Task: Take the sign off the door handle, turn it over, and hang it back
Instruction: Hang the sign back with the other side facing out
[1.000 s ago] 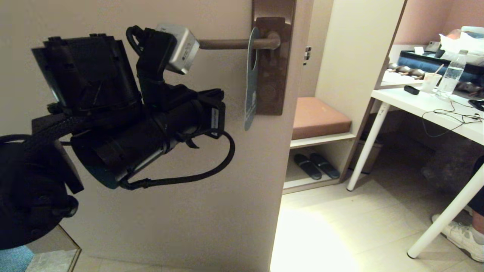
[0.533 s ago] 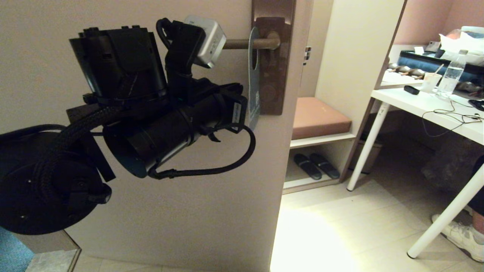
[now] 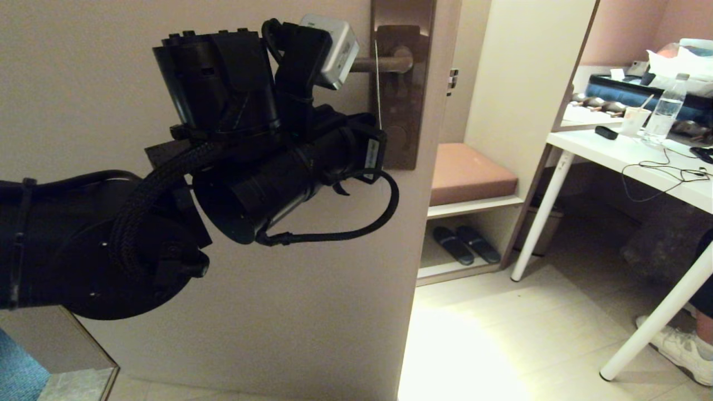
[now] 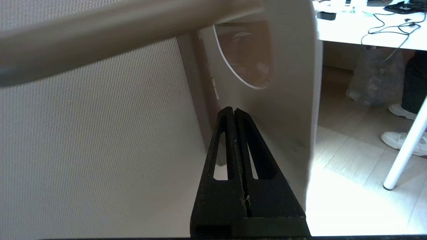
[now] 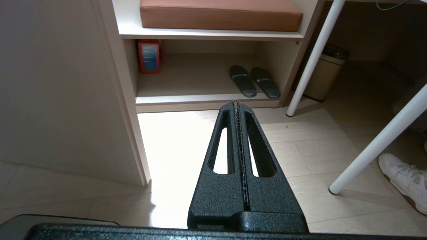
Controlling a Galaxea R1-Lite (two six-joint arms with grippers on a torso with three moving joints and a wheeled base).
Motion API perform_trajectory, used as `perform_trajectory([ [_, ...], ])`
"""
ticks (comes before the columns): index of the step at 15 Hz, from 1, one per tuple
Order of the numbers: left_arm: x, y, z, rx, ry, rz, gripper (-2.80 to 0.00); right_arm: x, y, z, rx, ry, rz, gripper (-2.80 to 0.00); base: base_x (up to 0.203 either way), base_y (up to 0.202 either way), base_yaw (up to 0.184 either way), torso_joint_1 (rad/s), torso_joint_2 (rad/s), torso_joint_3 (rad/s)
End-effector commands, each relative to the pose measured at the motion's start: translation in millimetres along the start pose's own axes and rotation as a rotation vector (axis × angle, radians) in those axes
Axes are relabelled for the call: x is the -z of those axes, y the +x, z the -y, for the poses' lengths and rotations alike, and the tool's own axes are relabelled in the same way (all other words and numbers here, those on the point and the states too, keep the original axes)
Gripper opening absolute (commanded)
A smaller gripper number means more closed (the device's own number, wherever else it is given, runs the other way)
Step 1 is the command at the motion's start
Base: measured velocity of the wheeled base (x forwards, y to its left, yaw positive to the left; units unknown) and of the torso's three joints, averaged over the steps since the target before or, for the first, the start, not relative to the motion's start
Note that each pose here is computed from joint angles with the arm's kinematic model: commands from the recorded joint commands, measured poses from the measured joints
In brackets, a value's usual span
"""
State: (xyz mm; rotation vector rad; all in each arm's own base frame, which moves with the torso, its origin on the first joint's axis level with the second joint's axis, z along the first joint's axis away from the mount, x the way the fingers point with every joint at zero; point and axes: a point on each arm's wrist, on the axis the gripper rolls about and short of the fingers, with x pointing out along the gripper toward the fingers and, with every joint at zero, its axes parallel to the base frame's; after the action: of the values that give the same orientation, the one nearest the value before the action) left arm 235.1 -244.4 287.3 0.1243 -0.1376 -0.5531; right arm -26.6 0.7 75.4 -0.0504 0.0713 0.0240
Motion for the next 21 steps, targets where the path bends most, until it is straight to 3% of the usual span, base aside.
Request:
perform_trajectory([
  [1, 2, 5, 6.7, 0.010, 0.000, 0.000, -2.80, 0, 0, 0, -0.001, -0.001, -0.002, -2.80, 0.000, 0.000, 0.000, 0.000, 0.00, 0.000],
  [11, -14, 0, 29.3, 0.079, -0.007, 0.052, -2.80, 0, 0, 0, -0.001, -0.001, -0.002, -2.80, 0.000, 0.000, 0.000, 0.000, 0.00, 0.000],
  [21, -18, 21, 47.6, 0.101, -0.021, 0.084, -2.80, 0, 0, 0, -0.001, -0.001, -0.002, -2.80, 0.000, 0.000, 0.000, 0.000, 0.00, 0.000],
])
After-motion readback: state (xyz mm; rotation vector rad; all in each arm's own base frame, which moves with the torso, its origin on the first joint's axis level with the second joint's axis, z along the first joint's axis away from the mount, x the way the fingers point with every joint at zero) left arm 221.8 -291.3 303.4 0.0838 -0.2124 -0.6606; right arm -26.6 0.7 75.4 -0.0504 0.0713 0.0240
